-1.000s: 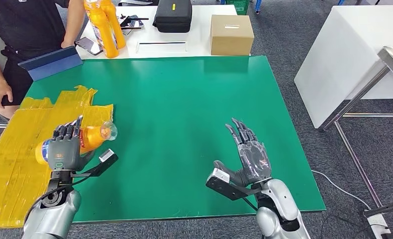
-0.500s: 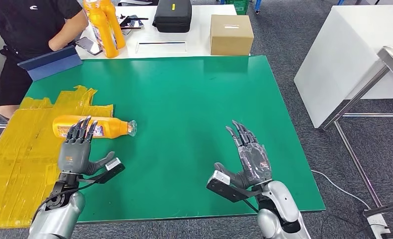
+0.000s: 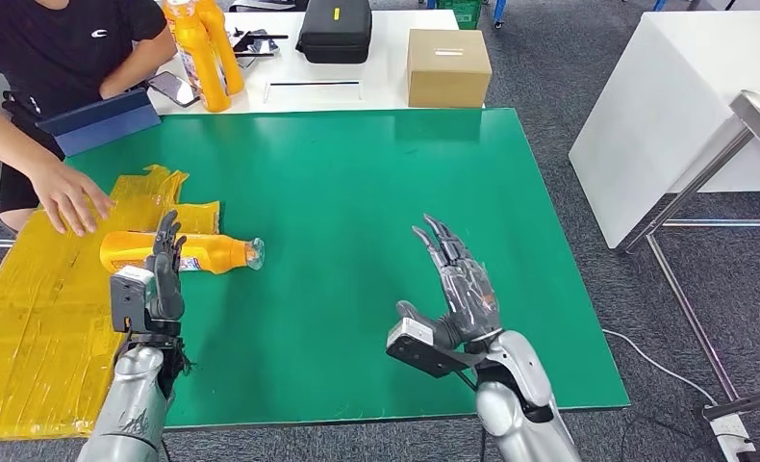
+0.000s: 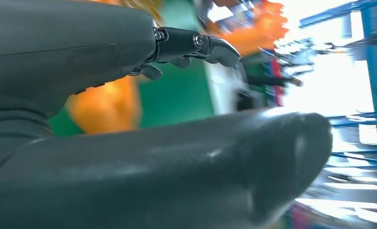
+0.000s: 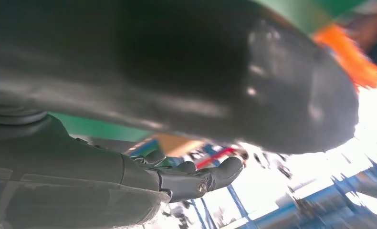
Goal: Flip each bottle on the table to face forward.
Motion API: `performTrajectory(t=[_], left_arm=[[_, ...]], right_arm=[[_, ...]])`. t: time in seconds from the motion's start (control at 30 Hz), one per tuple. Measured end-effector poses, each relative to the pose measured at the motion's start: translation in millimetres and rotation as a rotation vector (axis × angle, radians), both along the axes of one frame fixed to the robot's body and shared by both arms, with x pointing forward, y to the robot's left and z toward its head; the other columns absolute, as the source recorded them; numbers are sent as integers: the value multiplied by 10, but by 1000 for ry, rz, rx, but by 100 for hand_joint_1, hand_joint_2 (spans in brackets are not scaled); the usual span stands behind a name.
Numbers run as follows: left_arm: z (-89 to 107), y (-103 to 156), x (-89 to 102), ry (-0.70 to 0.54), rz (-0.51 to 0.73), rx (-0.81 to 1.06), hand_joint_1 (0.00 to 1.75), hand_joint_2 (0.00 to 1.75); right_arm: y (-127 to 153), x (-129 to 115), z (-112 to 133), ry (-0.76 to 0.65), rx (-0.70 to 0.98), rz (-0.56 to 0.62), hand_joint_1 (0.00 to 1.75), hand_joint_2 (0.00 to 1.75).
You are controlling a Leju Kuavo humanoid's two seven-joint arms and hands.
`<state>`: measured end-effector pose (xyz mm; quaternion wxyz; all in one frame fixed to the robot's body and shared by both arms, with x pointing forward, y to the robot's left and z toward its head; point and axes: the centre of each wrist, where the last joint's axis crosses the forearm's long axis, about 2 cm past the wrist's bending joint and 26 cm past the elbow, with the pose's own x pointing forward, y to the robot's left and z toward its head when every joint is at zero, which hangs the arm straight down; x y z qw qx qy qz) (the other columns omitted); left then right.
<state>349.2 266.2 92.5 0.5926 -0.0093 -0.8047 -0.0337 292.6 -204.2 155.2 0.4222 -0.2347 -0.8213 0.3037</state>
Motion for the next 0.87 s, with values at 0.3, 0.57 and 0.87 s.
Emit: performTrajectory(t=[0.3, 0.57, 0.87], left_arm=[[468, -428, 94, -157, -154, -187, 0, 0], [605, -563, 188, -221, -200, -183, 0, 0], [634, -569, 313, -238, -213, -179, 0, 0]], right_arm=[[595, 433, 398, -148, 197, 149, 0, 0], [913, 533, 457, -116, 212, 186, 0, 0], [1027, 639, 437, -85, 200, 194, 0, 0]])
